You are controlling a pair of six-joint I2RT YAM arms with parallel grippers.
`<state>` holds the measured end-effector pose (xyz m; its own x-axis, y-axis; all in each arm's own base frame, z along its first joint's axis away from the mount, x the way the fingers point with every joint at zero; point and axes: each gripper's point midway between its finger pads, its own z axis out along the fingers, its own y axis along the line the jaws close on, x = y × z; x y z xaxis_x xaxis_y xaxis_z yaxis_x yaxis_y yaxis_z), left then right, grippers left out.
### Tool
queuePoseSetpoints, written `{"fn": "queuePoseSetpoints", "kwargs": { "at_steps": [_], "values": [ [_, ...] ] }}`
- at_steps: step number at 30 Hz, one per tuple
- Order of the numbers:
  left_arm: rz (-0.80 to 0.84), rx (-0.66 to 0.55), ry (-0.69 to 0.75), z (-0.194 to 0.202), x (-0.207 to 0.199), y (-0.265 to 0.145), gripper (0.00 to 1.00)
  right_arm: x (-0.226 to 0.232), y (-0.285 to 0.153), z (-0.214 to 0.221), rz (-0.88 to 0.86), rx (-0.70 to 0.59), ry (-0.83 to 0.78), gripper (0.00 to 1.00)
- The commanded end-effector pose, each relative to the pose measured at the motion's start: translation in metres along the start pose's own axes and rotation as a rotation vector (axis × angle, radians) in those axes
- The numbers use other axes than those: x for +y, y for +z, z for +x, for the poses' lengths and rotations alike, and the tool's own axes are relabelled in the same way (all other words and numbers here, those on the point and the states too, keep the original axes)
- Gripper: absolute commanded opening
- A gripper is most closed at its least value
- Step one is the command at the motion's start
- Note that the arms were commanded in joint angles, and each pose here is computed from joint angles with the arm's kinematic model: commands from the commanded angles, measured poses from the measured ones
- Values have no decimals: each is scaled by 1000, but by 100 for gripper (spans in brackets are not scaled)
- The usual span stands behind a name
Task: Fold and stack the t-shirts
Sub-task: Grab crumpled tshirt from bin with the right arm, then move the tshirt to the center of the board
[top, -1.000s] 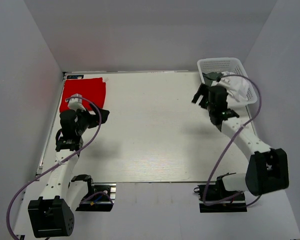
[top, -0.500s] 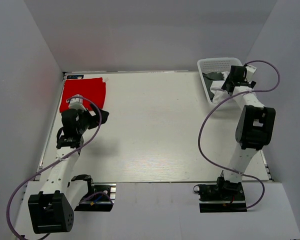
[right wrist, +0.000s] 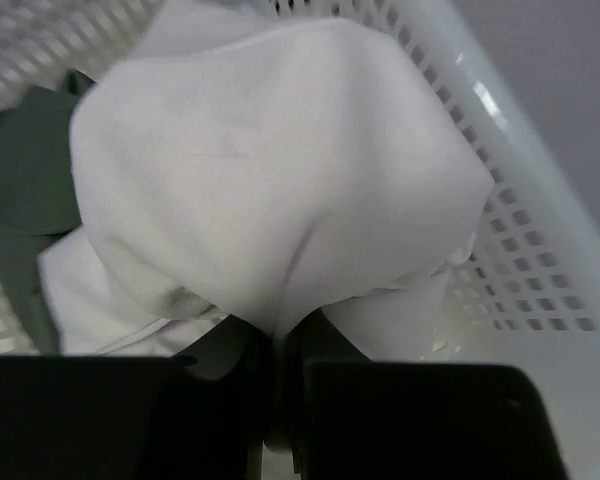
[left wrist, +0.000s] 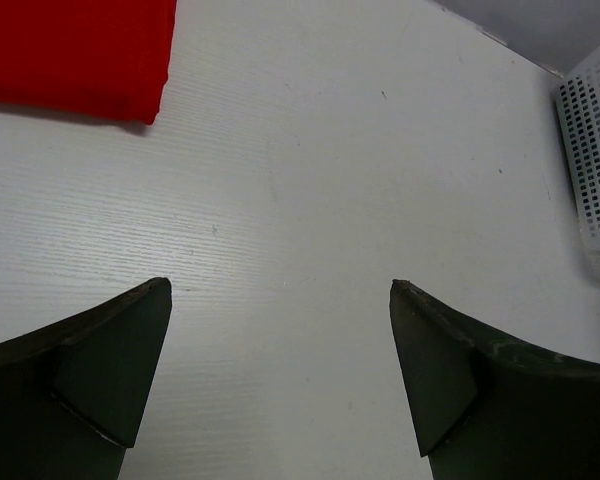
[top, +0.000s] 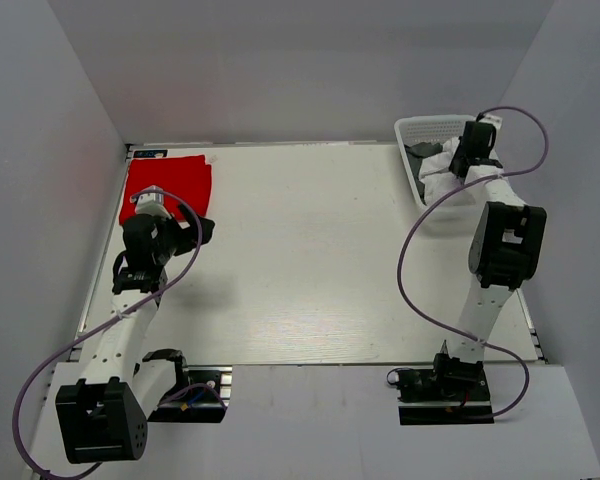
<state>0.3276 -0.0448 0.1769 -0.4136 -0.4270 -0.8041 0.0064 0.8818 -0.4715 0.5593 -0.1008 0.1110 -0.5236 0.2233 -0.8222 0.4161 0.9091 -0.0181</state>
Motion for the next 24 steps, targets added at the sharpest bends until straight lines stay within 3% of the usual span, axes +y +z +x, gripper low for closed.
{"fn": "queuePoseSetpoints", "kwargs": {
  "at_steps": [1, 9, 12, 16, 19, 20, 21, 22, 24],
  "values": [
    [20, -57, 33, -19, -9, -6, 100, 5, -75, -119, -92, -309, 32, 0],
    [67, -56, 39, -22, -20, -9, 100, -2, -204, -223, -159, -508, 35, 0],
    [76, -54, 40, -19, -21, -11, 100, 28, -246, -248, -348, -563, 19, 0],
    [84, -71, 45, -23, -24, -15, 100, 113, -312, -238, -851, -530, -119, 0],
    [90, -63, 44, -27, -28, -18, 100, 166, -371, -201, -1283, -450, -201, 0],
    [98, -81, 50, -33, -32, -21, 100, 188, -416, -176, -1574, -414, -258, 0],
    [111, -86, 41, -37, -36, -22, 100, 191, -436, -173, -1660, -427, -295, 0],
    [120, -102, 36, -41, -39, -24, 100, 198, -427, -146, -1726, -321, -284, 0],
    [165, -97, 34, -39, -46, -24, 100, 214, -440, -118, -1831, -281, -352, 0]
  ]
}}
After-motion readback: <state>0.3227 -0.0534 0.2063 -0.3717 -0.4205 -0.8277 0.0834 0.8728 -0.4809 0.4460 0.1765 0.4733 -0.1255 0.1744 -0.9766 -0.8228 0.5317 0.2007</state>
